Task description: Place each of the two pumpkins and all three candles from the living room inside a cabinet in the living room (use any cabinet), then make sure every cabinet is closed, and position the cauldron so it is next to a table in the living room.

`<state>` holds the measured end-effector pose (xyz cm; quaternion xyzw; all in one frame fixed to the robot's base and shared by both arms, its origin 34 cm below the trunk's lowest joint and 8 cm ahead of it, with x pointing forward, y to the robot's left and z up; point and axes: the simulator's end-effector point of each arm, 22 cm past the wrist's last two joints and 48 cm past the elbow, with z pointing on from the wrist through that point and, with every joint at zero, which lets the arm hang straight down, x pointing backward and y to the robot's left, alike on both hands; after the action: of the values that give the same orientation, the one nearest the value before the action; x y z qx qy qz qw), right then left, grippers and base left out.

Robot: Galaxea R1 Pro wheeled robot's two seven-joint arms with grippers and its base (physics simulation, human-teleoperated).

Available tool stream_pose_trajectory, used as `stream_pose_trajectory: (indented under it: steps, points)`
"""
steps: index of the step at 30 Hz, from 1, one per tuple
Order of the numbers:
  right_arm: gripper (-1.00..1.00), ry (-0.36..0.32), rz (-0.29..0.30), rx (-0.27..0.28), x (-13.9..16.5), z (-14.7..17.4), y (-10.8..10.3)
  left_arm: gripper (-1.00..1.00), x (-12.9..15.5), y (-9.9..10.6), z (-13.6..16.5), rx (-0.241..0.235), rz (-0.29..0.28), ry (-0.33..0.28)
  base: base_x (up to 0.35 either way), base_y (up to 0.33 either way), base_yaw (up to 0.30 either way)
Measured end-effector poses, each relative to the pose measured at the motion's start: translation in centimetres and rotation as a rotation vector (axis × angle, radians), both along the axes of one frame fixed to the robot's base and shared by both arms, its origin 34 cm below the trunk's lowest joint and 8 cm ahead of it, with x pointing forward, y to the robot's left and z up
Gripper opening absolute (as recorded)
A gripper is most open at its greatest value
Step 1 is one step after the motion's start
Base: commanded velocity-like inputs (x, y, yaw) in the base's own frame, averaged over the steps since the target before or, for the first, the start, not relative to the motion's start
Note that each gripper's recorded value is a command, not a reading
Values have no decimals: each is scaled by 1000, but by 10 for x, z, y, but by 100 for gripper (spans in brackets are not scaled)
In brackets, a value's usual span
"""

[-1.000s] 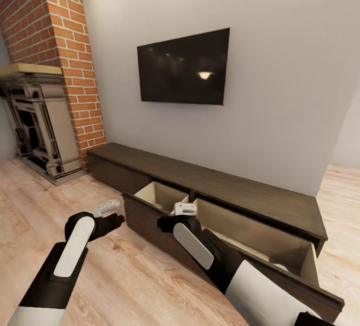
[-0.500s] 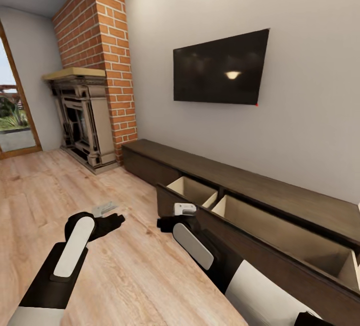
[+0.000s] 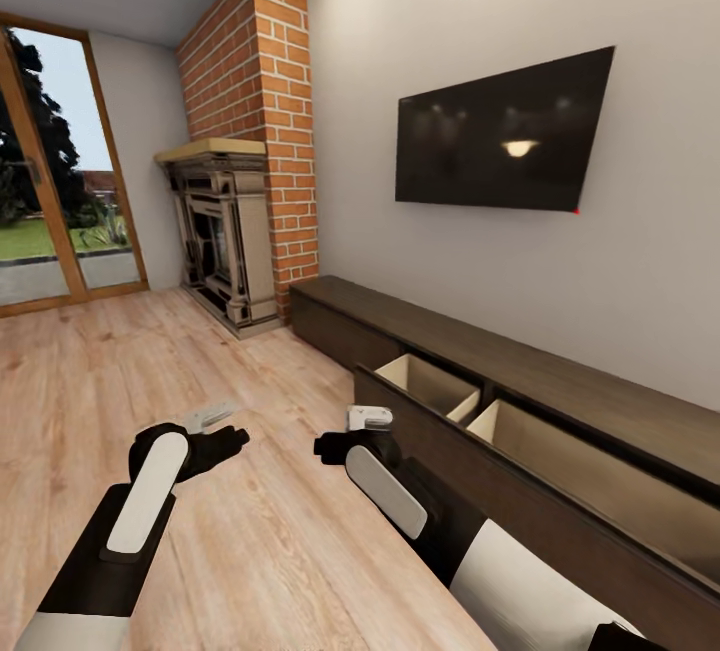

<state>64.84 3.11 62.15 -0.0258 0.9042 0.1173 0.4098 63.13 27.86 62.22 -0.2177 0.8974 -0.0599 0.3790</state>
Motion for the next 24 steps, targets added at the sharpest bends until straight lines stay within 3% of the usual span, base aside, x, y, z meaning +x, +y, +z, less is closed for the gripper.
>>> stream_pose_trajectory:
  steps: [10,17,20,24]
  points:
    - [100,1,1,-1,0,0,0,100,0,0,0,0,-1,1,0,0,291]
    - [100,1,1,-1,4,15,0,100,4,1,15,2,1,2,0,0,291]
    - [100,2,2,-2,5,22,0,100,5,8,20,-3,17,5,0,0,291]
    - [100,4,3,-3,7,30,0,100,2,33,25,-33,66,29,0,0,291]
